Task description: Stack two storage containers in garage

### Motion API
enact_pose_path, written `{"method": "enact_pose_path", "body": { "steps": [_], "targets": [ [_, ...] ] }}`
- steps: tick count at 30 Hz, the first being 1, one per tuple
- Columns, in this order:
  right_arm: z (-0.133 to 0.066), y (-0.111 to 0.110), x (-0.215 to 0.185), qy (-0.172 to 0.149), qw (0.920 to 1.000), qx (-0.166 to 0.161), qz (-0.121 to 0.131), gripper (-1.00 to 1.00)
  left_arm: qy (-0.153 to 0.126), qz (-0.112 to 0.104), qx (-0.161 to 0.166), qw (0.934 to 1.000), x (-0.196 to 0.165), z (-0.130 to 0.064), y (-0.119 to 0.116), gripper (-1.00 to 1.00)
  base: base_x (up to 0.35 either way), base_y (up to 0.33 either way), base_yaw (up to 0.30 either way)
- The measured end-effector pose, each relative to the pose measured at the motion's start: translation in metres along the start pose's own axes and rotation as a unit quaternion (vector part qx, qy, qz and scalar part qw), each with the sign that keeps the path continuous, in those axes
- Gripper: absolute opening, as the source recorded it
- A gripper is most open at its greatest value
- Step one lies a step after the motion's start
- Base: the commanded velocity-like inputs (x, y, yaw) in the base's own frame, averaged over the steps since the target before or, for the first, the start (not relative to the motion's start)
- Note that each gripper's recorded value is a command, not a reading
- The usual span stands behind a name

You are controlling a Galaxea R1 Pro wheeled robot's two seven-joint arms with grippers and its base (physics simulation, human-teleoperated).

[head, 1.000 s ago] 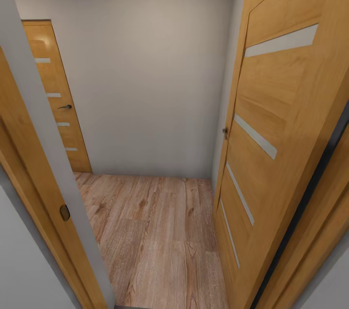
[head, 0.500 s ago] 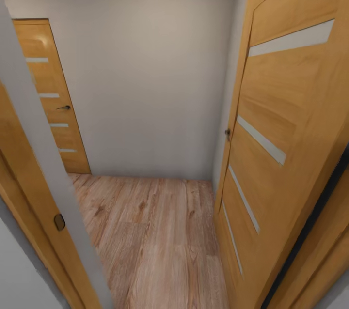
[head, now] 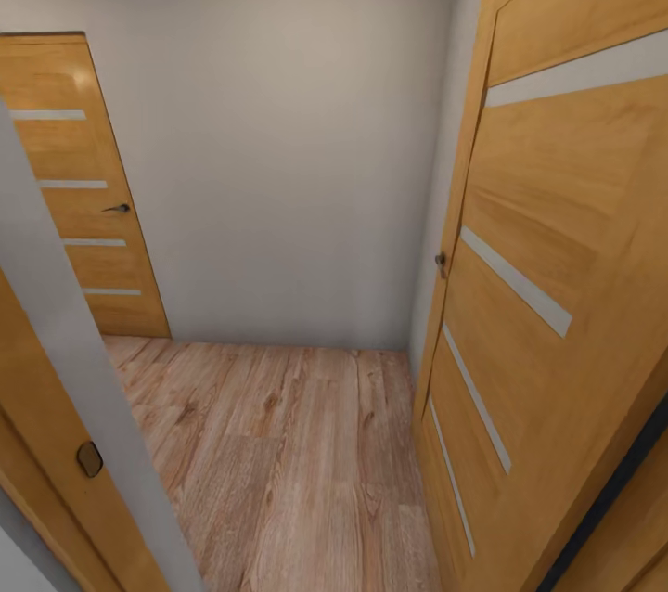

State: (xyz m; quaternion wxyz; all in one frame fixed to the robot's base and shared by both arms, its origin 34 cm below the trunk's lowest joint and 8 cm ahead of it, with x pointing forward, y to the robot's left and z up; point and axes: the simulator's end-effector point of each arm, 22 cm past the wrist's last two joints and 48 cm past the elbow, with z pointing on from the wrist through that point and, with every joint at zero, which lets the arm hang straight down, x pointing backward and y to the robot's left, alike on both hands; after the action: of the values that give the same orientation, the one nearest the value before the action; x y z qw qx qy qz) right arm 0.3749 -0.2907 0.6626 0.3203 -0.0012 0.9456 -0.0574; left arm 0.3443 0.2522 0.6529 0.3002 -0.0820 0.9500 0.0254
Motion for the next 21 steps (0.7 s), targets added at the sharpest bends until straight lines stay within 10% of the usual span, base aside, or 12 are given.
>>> {"method": "enact_pose_path", "body": {
  "steps": [21],
  "targets": [
    [-0.0003, -0.0001, 0.0000, 0.000, 1.0000, 0.000, 0.000, 1.00, -0.001, 0.000, 0.000, 1.0000, -0.0004, -0.0001, 0.0008, 1.00, 0.053, 0.000, 0.000]
  ]
}}
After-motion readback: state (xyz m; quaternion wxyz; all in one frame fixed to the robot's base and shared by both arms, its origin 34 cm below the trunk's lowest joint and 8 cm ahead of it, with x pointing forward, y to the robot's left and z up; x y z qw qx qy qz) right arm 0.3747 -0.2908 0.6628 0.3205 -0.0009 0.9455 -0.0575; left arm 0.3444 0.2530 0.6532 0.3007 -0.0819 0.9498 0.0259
